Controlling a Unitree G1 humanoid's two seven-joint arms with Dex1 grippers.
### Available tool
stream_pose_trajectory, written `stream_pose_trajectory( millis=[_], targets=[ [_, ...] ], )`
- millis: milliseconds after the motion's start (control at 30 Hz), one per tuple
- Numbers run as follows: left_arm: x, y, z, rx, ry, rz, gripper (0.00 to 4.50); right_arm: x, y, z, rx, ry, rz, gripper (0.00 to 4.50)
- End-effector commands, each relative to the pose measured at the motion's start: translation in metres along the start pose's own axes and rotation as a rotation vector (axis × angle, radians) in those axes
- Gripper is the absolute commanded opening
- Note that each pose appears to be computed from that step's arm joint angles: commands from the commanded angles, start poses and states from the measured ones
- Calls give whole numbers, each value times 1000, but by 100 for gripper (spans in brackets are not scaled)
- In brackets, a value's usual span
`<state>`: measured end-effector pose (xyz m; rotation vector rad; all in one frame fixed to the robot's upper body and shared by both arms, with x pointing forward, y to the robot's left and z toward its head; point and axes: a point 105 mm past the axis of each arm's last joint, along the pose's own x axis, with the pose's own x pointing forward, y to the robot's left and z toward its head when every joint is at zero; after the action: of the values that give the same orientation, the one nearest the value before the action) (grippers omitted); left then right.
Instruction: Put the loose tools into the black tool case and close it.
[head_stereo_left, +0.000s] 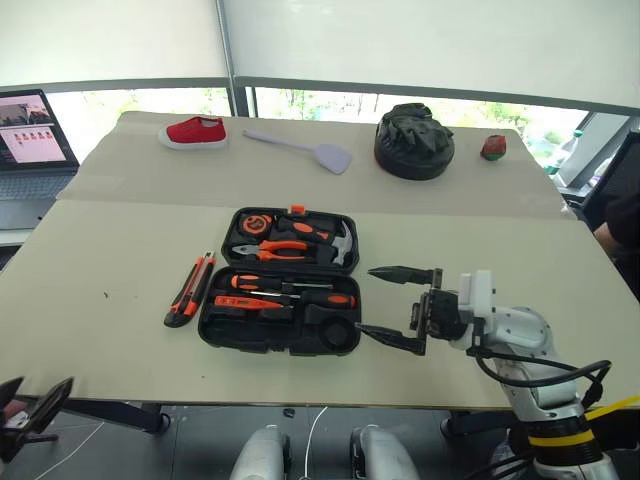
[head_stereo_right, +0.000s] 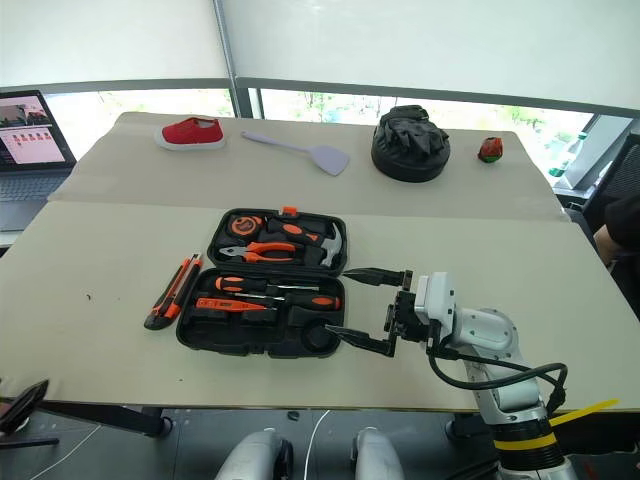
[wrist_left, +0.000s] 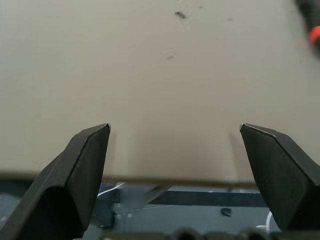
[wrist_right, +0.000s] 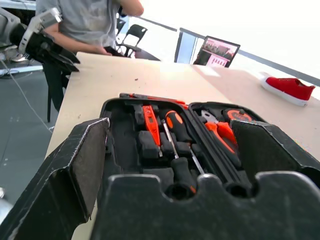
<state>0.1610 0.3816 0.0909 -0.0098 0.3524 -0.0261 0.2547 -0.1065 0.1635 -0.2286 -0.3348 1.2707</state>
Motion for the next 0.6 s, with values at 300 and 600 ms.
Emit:
stream_pose_trajectory(
  millis=[300, 600],
  targets=[
    [87, -83, 49, 85, 116, -162, 447, 15, -5, 40, -50, -64, 36, 450],
    [126, -98, 37, 170, 165, -154, 447, 22, -9, 46, -45, -76, 41, 450]
  ],
)
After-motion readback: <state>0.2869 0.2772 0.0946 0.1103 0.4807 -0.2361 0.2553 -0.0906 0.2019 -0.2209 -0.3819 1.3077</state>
